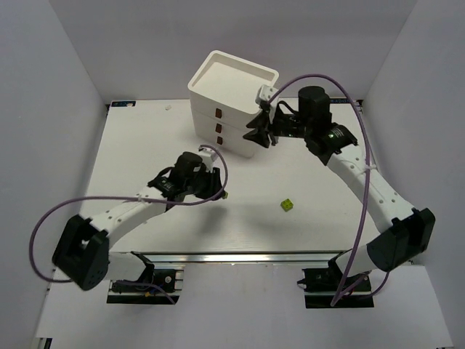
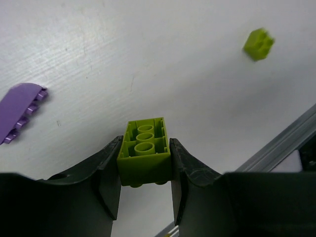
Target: Sort the legos into containers by color
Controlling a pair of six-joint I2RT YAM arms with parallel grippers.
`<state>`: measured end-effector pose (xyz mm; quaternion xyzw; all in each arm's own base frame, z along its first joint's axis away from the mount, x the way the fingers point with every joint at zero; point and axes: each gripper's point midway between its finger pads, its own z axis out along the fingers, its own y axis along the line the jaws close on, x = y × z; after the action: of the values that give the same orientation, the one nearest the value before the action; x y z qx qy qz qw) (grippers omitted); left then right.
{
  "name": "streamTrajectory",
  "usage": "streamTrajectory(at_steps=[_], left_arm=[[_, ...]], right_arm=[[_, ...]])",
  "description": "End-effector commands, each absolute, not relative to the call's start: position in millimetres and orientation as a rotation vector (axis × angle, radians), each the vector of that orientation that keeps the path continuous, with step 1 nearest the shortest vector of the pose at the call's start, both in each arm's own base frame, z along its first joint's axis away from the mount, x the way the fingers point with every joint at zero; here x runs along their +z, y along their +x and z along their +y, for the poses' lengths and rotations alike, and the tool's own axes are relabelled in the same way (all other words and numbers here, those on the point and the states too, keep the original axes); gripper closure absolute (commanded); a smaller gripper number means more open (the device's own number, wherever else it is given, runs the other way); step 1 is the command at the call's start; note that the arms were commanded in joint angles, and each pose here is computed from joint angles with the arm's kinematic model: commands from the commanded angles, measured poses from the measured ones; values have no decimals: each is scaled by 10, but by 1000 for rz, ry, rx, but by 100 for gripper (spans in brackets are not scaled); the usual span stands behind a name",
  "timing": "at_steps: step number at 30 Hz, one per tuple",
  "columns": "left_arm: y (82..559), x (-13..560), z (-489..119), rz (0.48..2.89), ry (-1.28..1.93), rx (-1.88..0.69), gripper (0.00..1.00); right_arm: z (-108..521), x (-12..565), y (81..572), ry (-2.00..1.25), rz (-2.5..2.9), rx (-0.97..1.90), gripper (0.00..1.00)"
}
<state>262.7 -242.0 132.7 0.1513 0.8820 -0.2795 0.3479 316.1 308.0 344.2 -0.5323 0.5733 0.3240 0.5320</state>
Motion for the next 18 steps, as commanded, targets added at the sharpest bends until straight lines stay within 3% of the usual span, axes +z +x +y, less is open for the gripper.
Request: streamTrajectory(at_steps=[1,5,9,13,14,16,17,18], left_arm=[[2651,1132,-2529,2292,547,-739,100],[2864,831,-2622,2317,598,-685,100],[2954,626,-2714,2372,645,-635,95],[2975,509,-2717,2401,643,-620,73],[2986,529,-2717,2398,639,-616,61],[2997,629,-2729,2378,633,-626,49],[3005,694,-2726,2371,628,-624,33],[3013,754,-2731,2356,628,-627,32]], right_arm=[[2914,3405,3290,-1116,1450,799,63],[2701,3302,3424,-1041,1522,801,68],[2494,3229,3501,-982,1569,780,62],[2358,3149,3575,-936,1618,766,51],[2331,3146,3584,-928,1624,765,49],[2243,3105,3629,-904,1651,758,42],[2188,3084,3656,-891,1664,756,40],[2192,3074,3645,-895,1665,762,38]])
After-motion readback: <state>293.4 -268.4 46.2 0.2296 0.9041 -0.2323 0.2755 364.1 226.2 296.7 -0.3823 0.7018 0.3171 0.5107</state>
